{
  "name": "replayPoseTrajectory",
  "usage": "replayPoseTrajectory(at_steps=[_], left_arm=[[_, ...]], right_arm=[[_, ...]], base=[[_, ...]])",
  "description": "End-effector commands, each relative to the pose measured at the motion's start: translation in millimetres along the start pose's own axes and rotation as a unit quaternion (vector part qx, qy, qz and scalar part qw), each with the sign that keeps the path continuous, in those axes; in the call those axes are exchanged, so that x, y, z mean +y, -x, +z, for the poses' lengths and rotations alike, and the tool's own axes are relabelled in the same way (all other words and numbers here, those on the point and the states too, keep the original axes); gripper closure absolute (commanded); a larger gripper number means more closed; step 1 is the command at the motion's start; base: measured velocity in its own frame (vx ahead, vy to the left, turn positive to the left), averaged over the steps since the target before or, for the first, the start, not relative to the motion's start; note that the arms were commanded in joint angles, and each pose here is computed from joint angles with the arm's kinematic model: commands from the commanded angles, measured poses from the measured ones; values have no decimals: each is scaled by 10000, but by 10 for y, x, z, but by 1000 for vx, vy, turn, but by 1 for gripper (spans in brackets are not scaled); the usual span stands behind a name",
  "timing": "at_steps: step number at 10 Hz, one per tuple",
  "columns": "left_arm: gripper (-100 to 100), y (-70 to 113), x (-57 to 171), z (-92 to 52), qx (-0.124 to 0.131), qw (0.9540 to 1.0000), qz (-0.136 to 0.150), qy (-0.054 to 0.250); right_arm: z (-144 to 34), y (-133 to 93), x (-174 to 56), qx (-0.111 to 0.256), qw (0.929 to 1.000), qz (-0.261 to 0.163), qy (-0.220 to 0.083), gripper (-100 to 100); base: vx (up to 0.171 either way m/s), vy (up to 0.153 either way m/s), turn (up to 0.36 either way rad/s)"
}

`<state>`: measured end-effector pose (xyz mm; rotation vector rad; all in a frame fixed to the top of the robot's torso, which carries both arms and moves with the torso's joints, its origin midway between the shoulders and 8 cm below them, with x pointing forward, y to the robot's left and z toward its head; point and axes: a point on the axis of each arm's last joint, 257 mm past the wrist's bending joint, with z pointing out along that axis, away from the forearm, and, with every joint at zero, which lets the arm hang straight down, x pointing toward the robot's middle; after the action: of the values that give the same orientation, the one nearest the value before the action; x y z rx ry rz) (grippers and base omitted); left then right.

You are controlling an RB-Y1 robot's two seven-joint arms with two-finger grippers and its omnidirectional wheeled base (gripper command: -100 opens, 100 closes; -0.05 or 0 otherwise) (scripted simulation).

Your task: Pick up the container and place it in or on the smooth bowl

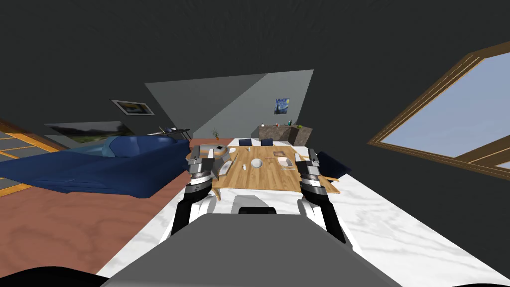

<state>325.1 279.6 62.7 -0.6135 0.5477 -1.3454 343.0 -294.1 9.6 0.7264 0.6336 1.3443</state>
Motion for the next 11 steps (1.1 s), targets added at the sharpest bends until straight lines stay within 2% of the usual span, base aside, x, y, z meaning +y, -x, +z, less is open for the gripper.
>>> replayPoseTrajectory(at_steps=[1,5,7,8,9,10,11], left_arm=[[-100,-51,142,-5,114,9998,41,140],[-100,-200,627,-45,441,9970,203,608],[-100,-290,914,-69,651,9934,338,876],[-100,-284,990,-105,651,9927,342,960],[-100,-328,1154,-127,763,9899,425,1113],[-100,-325,1182,-141,763,9896,427,1144],[-100,-369,1338,-160,880,9864,520,1285]], right_arm=[[0,0,0,0,10000,0,0,0],[0,0,0,0,10000,0,0,0],[0,0,0,0,10000,0,0,0],[0,0,0,0,10000,0,0,0],[0,0,0,0,10000,0,0,0],[0,0,0,0,10000,0,0,0],[0,0,0,0,10000,0,0,0]], base=[[-11,1,-62],[-25,1,-88],[-33,1,-105],[-24,1,-31],[-22,-1,-81],[-16,0,-38],[-21,-1,-69]])
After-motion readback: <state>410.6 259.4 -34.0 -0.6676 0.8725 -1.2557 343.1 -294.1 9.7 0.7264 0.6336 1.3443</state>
